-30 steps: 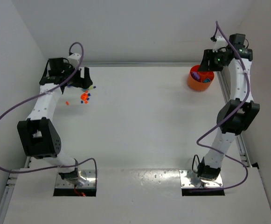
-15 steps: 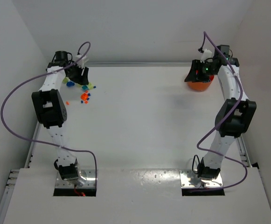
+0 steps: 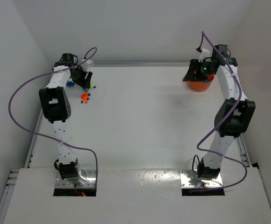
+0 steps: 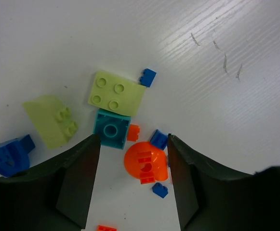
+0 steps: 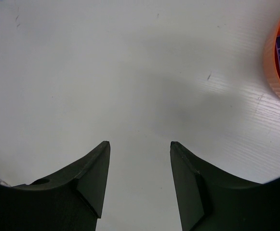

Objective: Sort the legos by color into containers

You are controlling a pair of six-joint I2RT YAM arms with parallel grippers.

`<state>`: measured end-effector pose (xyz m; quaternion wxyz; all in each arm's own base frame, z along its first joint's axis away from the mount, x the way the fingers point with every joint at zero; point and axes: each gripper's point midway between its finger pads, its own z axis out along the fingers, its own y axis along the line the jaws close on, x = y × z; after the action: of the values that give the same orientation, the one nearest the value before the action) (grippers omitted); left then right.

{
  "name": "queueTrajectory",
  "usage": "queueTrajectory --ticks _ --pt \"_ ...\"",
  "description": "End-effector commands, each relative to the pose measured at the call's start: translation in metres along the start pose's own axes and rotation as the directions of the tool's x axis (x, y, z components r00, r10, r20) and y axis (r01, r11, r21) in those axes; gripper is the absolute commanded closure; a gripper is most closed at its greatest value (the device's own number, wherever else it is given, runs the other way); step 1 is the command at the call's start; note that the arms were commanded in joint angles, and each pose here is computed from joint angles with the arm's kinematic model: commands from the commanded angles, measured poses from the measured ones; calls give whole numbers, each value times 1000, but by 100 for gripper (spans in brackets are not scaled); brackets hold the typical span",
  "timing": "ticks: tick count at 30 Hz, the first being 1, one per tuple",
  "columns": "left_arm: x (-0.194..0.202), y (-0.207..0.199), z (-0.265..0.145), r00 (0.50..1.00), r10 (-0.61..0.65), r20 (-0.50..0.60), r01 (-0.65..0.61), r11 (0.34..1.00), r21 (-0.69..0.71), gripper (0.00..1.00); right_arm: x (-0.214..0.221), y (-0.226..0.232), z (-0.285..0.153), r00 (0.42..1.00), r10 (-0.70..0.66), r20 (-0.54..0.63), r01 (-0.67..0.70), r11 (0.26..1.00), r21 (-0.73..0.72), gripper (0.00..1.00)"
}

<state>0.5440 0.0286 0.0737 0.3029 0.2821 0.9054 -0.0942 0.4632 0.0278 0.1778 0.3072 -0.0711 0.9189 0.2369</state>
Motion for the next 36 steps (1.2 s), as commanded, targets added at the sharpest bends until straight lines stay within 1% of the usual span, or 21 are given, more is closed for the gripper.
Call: queueTrajectory --ticks 1,2,14,21,25,30,36 --pt "-7 -2 7 999 43 5 -43 999 11 37 -19 15 -13 997 -50 63 51 999 -4 46" --pt "-13 -5 7 998 54 11 -54 998 11 37 -18 14 -13 997 -50 62 50 999 5 46" --pt "-13 9 18 999 35 3 -35 999 -32 37 -18 16 -11 996 -66 57 65 998 9 46" --pt "0 11 29 999 23 -30 -24 999 -32 37 -19 15 -13 996 -66 56 65 998 18 46" --pt "2 15 28 999 16 -30 -17 999 -38 37 -17 13 -10 997 -61 49 60 998 17 46" --pt "16 23 31 999 -7 -50 5 999 -45 37 -17 17 -8 997 -67 45 66 998 11 46" --pt "18 26 35 998 -7 -55 4 999 -53 37 -16 18 -6 997 -73 40 72 997 24 46"
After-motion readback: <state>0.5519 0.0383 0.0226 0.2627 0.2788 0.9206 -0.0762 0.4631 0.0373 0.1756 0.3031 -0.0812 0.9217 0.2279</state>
